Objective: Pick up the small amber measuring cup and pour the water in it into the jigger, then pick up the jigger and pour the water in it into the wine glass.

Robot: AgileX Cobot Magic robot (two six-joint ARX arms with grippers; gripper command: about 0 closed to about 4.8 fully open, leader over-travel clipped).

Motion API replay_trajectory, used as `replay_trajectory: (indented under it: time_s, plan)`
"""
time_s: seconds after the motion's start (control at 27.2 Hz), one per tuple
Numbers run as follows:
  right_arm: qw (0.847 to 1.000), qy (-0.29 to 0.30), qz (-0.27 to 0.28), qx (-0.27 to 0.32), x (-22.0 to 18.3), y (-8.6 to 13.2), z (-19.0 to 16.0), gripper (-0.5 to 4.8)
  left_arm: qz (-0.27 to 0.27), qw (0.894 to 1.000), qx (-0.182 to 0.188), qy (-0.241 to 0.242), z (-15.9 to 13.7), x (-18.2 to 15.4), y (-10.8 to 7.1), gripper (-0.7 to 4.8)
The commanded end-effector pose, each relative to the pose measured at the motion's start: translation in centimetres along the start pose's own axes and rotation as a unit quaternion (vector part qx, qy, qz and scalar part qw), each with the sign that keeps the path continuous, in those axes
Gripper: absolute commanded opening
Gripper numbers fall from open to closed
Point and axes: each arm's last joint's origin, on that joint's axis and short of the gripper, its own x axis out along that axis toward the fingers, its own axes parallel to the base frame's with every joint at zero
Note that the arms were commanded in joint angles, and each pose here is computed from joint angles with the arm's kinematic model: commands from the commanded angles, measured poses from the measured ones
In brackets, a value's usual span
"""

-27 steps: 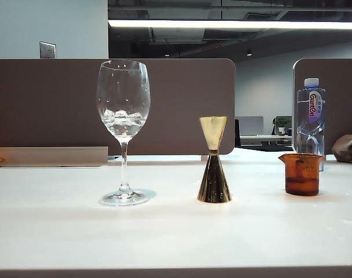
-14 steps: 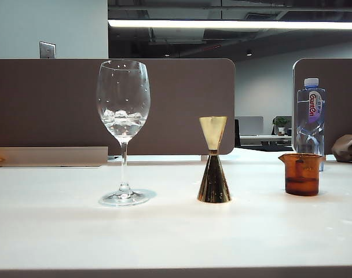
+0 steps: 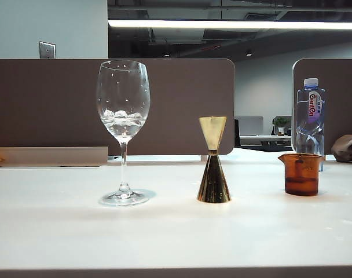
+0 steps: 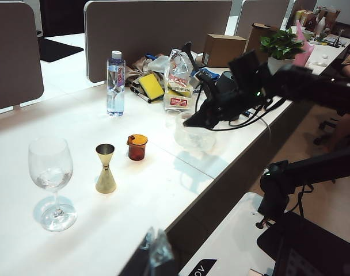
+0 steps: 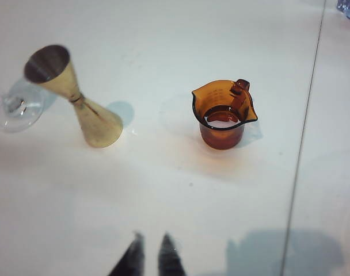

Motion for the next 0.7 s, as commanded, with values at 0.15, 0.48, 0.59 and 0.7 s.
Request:
replay_trajectory:
  time_s: [0.15, 0.48, 0.59, 0.7]
  plan:
    - [0.996, -0.073, 0.008, 0.059, 4.3, -1.2, -1.5, 0.73, 0.000, 1.000, 0.000, 0.002, 0.0, 0.0, 0.0, -0.02]
    - [0.993, -0.091, 0.019, 0.068, 8.7, -1.5, -3.9, 1.18, 0.000, 1.000, 0.000, 0.002, 0.0, 0.0, 0.0, -0.02]
    - [0.993, -0.099, 0.005, 0.058, 9.4, -1.0, -4.6, 1.18, 0.000, 1.000, 0.000, 0.002, 0.0, 0.0, 0.0, -0.02]
    - [0.992, -0.118, -0.009, 0.047, 10.2, -0.5, -5.7, 1.18, 0.000, 1.000, 0.000, 0.001, 0.0, 0.0, 0.0, -0.02]
